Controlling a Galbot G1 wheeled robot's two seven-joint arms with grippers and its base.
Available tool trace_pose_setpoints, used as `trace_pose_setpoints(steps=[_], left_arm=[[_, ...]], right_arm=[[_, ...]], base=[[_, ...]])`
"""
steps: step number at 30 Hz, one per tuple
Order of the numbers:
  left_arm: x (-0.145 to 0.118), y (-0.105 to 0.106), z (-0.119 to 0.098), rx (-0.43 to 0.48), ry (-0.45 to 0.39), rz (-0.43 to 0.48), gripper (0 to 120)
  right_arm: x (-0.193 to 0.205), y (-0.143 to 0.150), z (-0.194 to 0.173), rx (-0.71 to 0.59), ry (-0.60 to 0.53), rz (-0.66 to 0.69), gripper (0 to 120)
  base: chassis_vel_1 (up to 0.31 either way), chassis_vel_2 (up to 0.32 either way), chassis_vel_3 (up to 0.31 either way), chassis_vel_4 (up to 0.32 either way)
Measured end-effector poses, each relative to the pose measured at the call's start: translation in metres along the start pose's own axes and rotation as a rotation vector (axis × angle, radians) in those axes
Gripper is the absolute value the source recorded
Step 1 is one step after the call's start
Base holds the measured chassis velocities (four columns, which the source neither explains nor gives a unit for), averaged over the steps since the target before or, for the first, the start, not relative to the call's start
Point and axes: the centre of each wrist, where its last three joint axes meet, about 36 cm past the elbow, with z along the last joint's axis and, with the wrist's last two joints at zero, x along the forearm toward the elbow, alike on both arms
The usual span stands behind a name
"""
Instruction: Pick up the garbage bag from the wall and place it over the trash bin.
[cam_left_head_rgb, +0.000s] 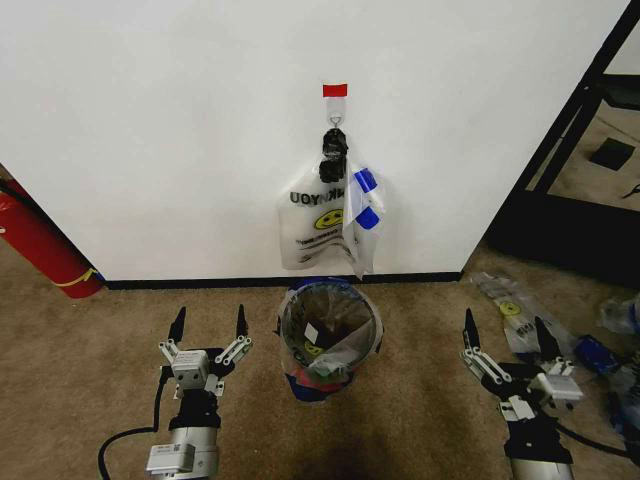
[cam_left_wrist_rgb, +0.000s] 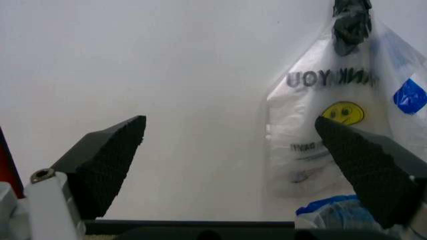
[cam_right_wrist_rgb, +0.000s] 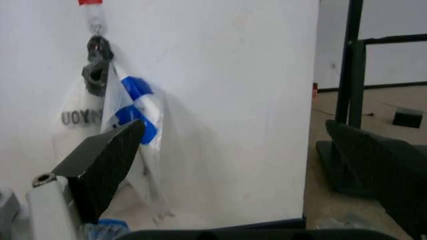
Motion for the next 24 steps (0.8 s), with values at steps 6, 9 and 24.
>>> trace_pose_setpoints(steps=[6, 9, 24], left_arm=[[-0.001, -0.001, -0.003, 0.001, 0.004, 0.002, 100], [0.0, -0.002, -0.003, 0.004, 0.005, 0.0, 100], [0.005, -0.011, 0.003, 0.021, 0.028, -0.013, 100]], right_arm=[[-0.002, 0.007, -0.002, 0.017, 0.026, -0.018, 100], [-0.002, 0.008, 0.0, 0.016, 0.034, -0.021, 100], [0.002, 0.014, -0.001, 0.021, 0.079, -0.071, 100]], base=[[0.0, 0.0, 0.0, 0.0], [0.0, 0.0, 0.0, 0.0], [0.0, 0.0, 0.0, 0.0]])
